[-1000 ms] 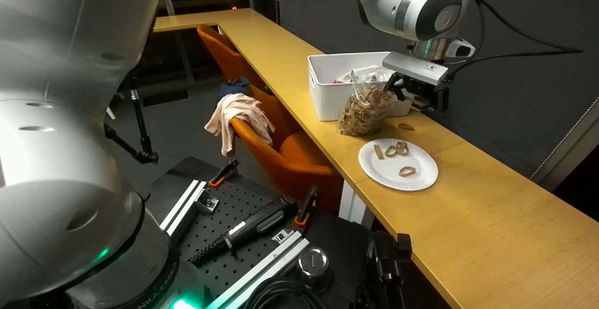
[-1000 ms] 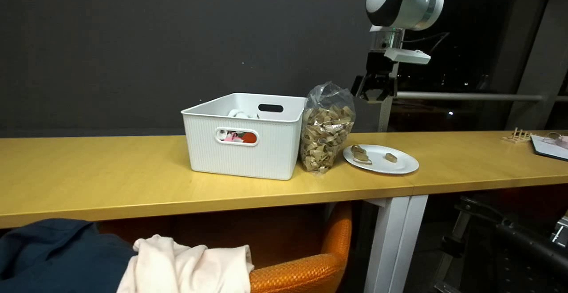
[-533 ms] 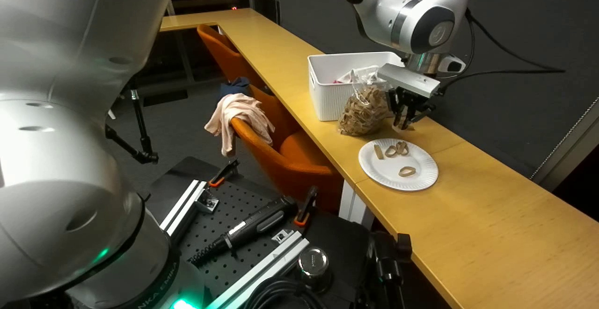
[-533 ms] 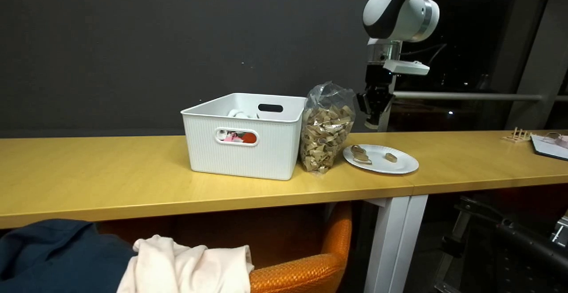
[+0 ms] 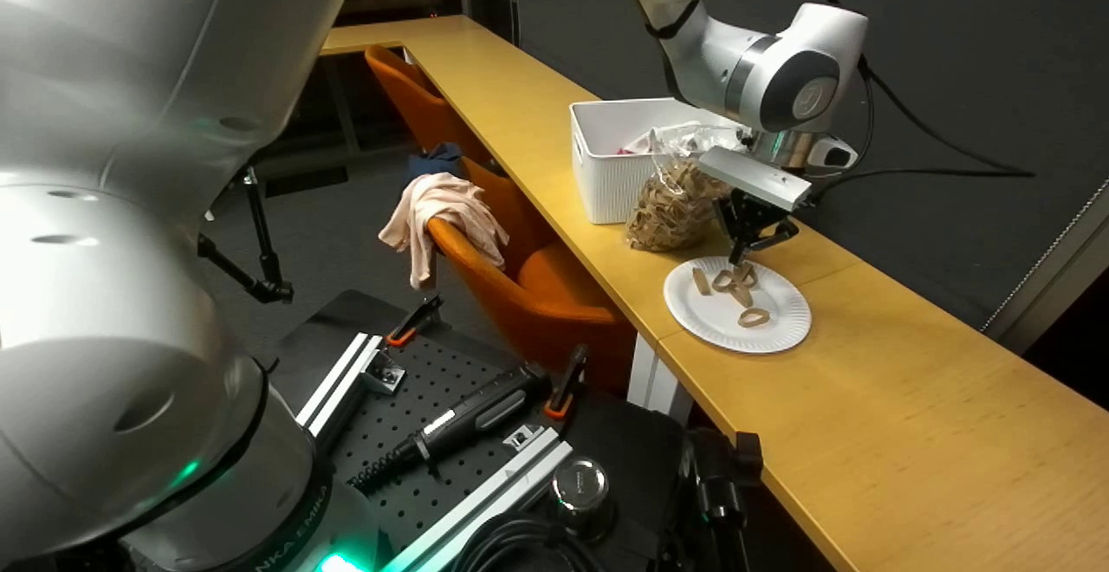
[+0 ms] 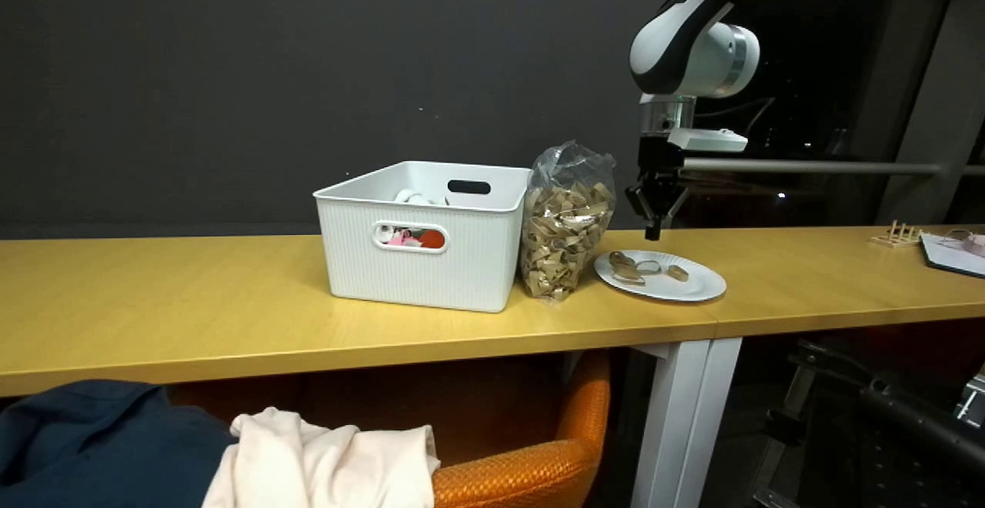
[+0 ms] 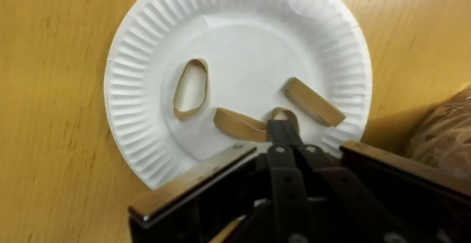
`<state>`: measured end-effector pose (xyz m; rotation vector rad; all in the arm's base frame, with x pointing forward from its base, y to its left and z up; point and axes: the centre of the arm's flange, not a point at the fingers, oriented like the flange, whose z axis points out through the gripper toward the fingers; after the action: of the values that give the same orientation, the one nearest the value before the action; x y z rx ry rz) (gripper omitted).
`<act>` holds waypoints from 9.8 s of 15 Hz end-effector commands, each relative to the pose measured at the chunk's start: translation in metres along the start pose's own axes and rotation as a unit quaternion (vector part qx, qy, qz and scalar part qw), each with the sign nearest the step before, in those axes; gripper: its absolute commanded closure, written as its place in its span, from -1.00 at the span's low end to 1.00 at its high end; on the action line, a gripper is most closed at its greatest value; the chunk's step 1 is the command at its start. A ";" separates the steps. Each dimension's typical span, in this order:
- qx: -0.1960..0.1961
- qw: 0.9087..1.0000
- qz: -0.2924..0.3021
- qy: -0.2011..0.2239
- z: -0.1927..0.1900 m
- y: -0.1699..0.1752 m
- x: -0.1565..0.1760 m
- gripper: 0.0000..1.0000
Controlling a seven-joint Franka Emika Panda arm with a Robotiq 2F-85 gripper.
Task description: Remove some rubber bands from the plastic bag and then put them on the white plate
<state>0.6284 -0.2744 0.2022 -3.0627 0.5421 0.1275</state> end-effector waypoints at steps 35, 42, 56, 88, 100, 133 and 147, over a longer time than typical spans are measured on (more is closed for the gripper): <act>-0.006 0.976 -0.193 0.100 -0.085 -0.141 0.035 0.46; 0.002 0.980 -0.192 0.060 -0.054 -0.139 0.044 0.13; 0.006 0.979 -0.201 0.016 -0.023 -0.148 0.065 0.36; 0.013 0.998 0.005 0.066 -0.099 0.029 -0.020 0.95; 0.010 1.000 0.006 0.021 0.009 -0.002 0.013 -0.09; -0.032 0.954 -0.199 0.220 -0.135 -0.149 -0.012 0.16; -0.043 0.964 -0.195 0.173 -0.073 -0.131 0.016 1.00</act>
<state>0.6764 -0.1574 0.2834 -3.2184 -0.0146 -0.4153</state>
